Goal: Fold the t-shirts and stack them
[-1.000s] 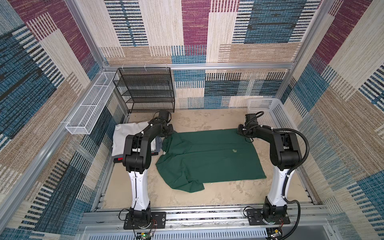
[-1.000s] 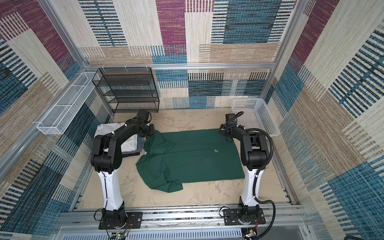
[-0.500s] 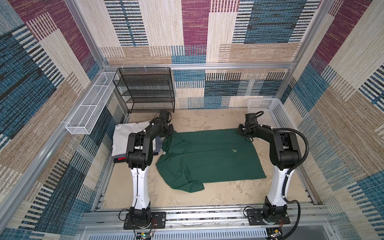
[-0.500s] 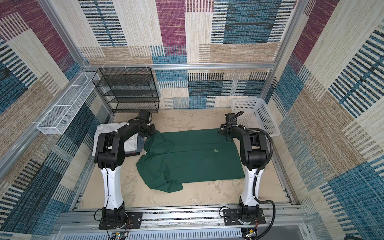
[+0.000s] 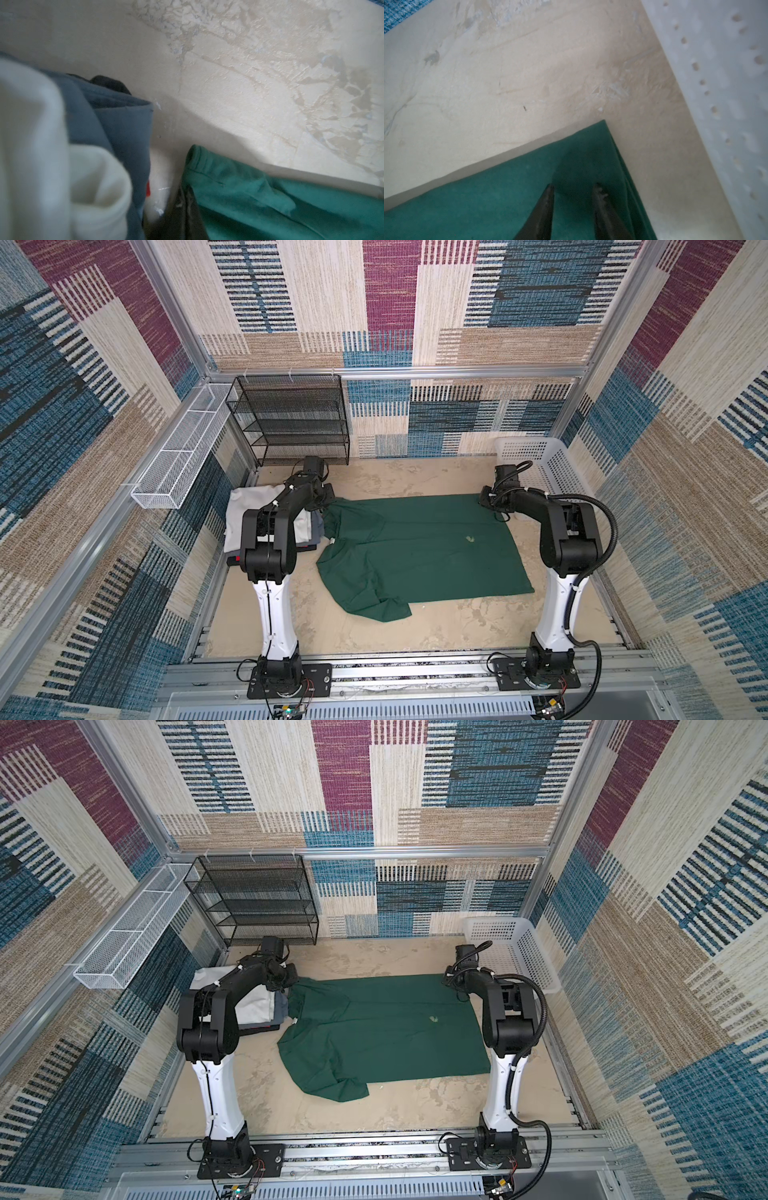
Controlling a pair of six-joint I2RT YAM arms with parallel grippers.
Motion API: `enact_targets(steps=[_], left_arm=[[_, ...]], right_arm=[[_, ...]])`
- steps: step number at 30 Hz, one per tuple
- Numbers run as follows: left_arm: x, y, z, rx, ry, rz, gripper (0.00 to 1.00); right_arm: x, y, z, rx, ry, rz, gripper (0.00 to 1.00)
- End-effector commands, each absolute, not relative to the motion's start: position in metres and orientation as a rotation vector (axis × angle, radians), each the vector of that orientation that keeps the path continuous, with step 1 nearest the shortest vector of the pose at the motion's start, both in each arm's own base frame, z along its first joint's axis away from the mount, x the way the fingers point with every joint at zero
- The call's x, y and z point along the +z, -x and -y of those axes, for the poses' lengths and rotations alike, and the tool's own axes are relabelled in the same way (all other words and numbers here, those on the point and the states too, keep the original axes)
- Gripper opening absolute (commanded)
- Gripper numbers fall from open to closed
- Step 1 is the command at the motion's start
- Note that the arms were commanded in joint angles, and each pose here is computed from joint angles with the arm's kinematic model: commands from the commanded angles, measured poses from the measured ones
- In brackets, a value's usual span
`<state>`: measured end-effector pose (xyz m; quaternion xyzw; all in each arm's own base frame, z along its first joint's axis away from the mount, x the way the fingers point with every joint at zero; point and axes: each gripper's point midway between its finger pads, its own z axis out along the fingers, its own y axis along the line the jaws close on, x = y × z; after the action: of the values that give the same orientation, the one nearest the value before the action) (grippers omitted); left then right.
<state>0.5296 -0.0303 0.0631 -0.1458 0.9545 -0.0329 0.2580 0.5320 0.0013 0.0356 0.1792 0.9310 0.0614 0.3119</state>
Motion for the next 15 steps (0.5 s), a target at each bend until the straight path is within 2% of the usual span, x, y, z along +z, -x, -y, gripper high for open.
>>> enact_targets(steps=[1,5,6,7,8,12,15], left_arm=[[0.068,-0.532,0.024,-0.061,0.401,-2.584,0.0],[0.073,-0.531,0.024,-0.059,0.392,-2.586,0.0],[0.077,-0.53,0.027,-0.087,0.384,-2.581,0.0],[0.081,-0.529,0.032,-0.126,0.378,-2.576,0.04],[0.087,-0.527,0.036,-0.162,0.376,-2.565,0.2],[0.111,-0.513,0.052,-0.264,0.357,-2.498,0.55],[0.128,-0.5,0.063,-0.321,0.34,-2.457,0.64]], right_arm=[[0.028,-0.529,0.002,0.153,-0.513,-2.486,0.33],[0.034,-0.534,-0.004,0.2,-0.491,-2.478,0.33],[0.038,-0.535,-0.009,0.234,-0.474,-2.474,0.35],[0.043,-0.537,-0.014,0.272,-0.458,-2.467,0.39],[0.048,-0.537,-0.02,0.317,-0.43,-2.461,0.46],[0.07,-0.533,-0.039,0.454,-0.379,-2.435,0.7],[0.09,-0.523,-0.049,0.538,-0.348,-2.404,0.89]])
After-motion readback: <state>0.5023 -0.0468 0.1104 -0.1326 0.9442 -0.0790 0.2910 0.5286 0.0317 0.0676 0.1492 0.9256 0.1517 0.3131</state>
